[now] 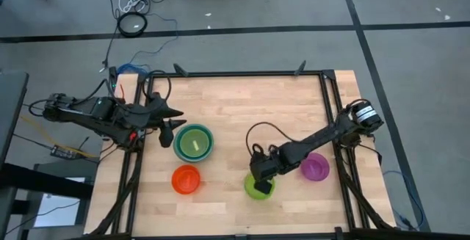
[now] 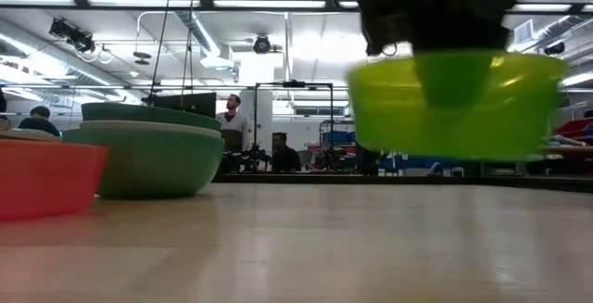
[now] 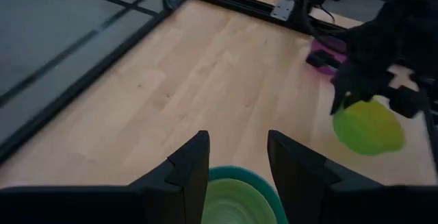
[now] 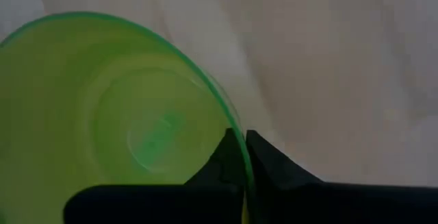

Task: Nest bowls inside each other
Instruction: Stack the light green bowl on top of the yellow bowl, then stack the orange bowl on top of the light green bowl

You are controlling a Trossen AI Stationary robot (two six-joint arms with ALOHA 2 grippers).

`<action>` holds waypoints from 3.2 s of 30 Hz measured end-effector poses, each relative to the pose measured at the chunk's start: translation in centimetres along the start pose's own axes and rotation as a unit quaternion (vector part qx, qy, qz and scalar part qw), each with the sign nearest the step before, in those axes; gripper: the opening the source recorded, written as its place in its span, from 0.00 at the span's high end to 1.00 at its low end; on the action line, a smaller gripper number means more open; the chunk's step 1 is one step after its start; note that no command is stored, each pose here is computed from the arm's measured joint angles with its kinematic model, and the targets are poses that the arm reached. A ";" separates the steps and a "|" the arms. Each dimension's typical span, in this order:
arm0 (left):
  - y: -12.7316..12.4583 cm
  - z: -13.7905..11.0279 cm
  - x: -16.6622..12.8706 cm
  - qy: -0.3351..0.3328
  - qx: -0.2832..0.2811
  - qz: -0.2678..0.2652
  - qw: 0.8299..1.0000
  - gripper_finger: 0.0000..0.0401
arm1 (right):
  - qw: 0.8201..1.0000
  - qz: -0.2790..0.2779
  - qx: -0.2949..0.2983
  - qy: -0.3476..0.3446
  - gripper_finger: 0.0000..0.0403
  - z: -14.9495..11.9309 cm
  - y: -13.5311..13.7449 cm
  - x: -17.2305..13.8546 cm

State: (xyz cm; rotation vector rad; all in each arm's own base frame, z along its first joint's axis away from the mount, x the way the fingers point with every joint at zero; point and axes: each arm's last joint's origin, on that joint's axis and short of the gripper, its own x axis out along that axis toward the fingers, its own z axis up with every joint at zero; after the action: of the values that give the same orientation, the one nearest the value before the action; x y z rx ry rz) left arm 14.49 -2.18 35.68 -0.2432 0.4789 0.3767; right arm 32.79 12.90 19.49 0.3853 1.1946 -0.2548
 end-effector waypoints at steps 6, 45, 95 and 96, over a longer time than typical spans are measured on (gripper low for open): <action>0.3 0.2 0.0 -0.023 0.011 0.045 0.999 0.61 | 0.992 0.028 -0.033 -0.115 1.00 6.1 -1.5 -1.8; -0.7 0.8 2.0 -0.076 -0.041 0.129 0.988 0.61 | 0.921 0.144 -0.147 -0.331 1.00 21.6 -9.3 2.4; -1.9 0.5 4.1 -0.070 -0.105 0.137 0.983 0.61 | 0.928 -0.117 -0.319 -0.151 0.60 19.0 -9.0 -3.2; -1.9 0.5 4.1 -0.070 -0.105 0.137 0.983 0.61 | 0.928 -0.118 -0.323 -0.144 0.60 18.9 -9.0 -3.1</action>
State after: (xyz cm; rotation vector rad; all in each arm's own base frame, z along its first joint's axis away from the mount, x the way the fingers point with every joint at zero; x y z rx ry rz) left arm 18.85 -2.55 34.34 -0.3533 0.3338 0.7110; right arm 44.26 -3.28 26.96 -0.3676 0.9651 -0.1062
